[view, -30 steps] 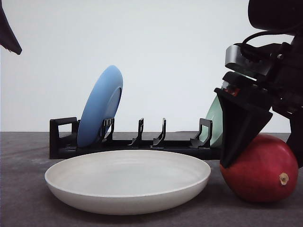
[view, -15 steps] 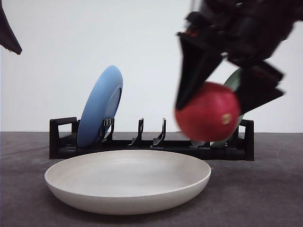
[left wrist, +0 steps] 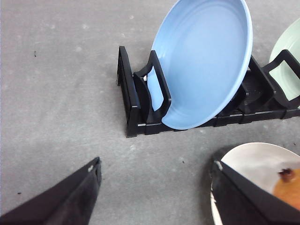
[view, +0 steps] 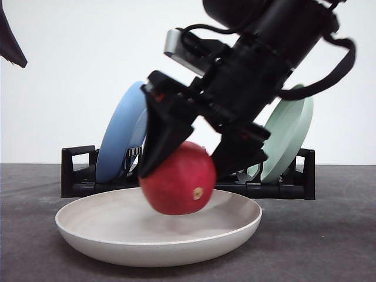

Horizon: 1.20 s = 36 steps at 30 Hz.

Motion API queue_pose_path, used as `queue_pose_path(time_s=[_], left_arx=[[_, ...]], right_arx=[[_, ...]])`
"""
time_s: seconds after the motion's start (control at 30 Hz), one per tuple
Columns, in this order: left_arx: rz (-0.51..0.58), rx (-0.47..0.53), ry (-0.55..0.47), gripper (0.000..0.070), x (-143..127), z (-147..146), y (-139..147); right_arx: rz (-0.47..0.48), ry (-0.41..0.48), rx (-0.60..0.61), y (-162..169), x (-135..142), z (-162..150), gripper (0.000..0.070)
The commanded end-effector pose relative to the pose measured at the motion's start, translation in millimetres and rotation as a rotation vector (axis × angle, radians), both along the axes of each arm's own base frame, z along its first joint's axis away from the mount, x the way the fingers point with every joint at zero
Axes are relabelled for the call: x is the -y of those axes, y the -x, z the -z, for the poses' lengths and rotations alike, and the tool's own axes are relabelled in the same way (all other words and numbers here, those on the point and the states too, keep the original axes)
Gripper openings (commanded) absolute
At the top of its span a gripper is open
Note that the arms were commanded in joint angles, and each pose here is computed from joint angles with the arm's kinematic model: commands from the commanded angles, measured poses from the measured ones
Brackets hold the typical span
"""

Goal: Place pomegranate in white plate

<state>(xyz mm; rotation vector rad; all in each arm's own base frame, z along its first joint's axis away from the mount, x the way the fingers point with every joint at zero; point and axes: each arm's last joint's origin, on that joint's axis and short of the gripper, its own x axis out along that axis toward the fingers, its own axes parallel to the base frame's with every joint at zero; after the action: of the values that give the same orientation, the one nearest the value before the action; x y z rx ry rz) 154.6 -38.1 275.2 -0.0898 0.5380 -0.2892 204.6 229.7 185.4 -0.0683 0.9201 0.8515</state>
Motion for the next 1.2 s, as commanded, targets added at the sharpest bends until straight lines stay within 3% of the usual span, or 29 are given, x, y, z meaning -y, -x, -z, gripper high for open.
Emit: queue_pose_path(time_s=[0.0,0.3,0.47,0.53,0.67,0.83,0.93,1.17], left_arx=[[-0.003,0.011,0.003,0.0434,0,-2,-1],[-0.002,0.011,0.004,0.0433,0,-2,-1],[-0.003,0.011,0.003,0.0434,0,-2,-1],[-0.003,0.011,0.003,0.0434,0,-2,-1],[-0.003,0.011,0.003,0.0434,0,-2,-1],[-0.003,0.011,0.003,0.0434,0,-2,-1],[-0.003,0.012,0.003,0.0433,0,-2,-1],[-0.002,0.012,0.003,0.0434,0,-2,-1]], right_arx=[[-0.023,-0.003,0.014,-1,-7,3,0.0545],[-0.027,0.036,-0.016,0,-13,18,0.055],[-0.024,0.035,-0.027,2,-15,18,0.0677],[-0.016,0.021,-0.03,2,-15,14,0.0695],[-0.008,-0.027,0.028,3,-12,-6,0.0695],[-0.014,-0.031,0.193,14,1,-36,0.0657],[-0.006,-0.08,0.248,23,15,-43,0.0619],[0.082,-0.152,0.287,45,62,-45,0.0618]])
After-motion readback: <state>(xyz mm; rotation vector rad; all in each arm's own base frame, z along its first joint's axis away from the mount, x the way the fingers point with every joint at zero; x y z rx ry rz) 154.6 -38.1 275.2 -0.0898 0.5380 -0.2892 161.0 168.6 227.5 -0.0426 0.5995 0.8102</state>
